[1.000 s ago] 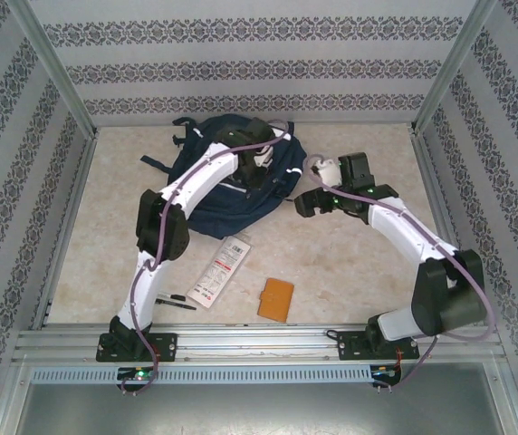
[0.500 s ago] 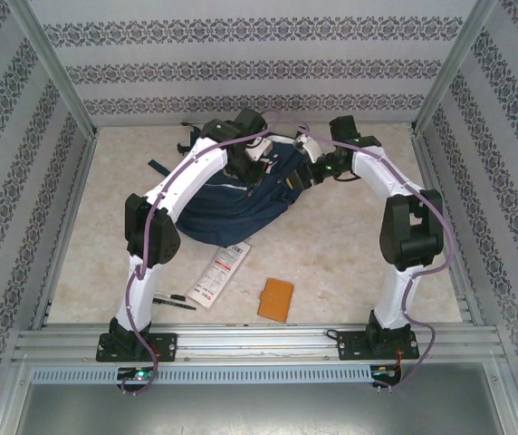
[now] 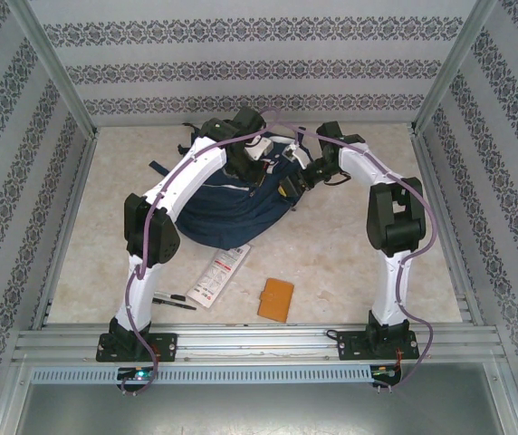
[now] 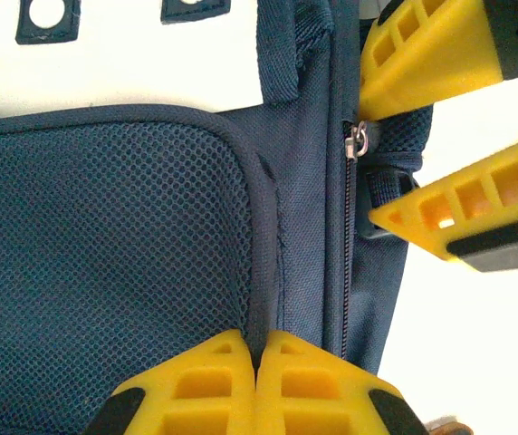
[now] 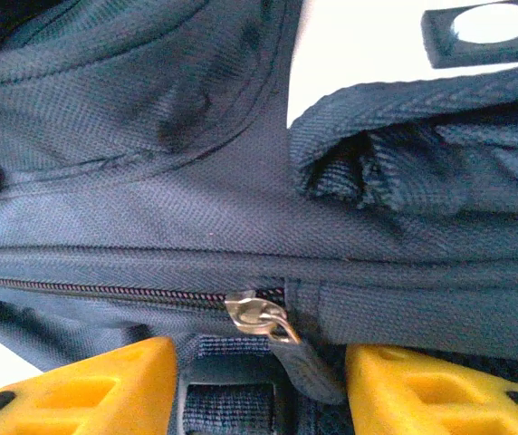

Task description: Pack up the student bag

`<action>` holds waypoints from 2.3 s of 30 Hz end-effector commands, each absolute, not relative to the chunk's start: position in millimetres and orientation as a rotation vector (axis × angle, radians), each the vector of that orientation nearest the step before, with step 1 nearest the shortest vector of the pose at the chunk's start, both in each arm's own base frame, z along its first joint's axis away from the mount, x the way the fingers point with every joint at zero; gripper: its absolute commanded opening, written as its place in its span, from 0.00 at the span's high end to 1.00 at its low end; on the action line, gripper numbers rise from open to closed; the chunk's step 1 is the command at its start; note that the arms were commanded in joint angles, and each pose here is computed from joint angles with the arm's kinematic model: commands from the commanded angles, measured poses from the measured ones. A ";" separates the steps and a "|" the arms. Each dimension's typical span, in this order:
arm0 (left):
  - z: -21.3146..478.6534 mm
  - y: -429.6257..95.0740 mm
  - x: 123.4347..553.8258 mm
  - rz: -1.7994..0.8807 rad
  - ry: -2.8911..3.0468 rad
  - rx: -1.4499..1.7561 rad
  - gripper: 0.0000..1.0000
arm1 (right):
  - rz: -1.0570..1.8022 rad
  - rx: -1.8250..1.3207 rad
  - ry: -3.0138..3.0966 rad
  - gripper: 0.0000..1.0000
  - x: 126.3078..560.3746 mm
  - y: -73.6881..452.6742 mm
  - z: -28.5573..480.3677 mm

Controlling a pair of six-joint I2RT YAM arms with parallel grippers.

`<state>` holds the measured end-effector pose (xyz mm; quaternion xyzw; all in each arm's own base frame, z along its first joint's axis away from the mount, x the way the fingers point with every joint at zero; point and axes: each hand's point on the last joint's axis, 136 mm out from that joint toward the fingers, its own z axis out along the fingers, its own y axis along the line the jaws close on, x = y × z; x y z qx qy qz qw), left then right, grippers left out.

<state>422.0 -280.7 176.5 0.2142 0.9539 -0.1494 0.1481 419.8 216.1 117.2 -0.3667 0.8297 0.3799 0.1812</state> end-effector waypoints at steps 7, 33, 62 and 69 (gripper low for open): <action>234.4 -289.7 416.9 -0.551 2.588 0.678 1.00 | 1.154 -1.132 2.225 0.54 412.7 221.0 132.8; 214.2 -298.2 458.9 -0.610 2.620 0.268 1.00 | 1.276 -1.057 2.324 1.00 329.2 263.0 160.4; 220.5 -323.7 473.2 -0.904 2.548 0.185 1.00 | 0.963 0.240 2.171 0.33 344.2 205.4 182.9; 221.4 -330.4 469.5 -0.962 2.549 0.204 1.00 | 1.205 0.425 2.288 0.40 370.4 243.5 172.2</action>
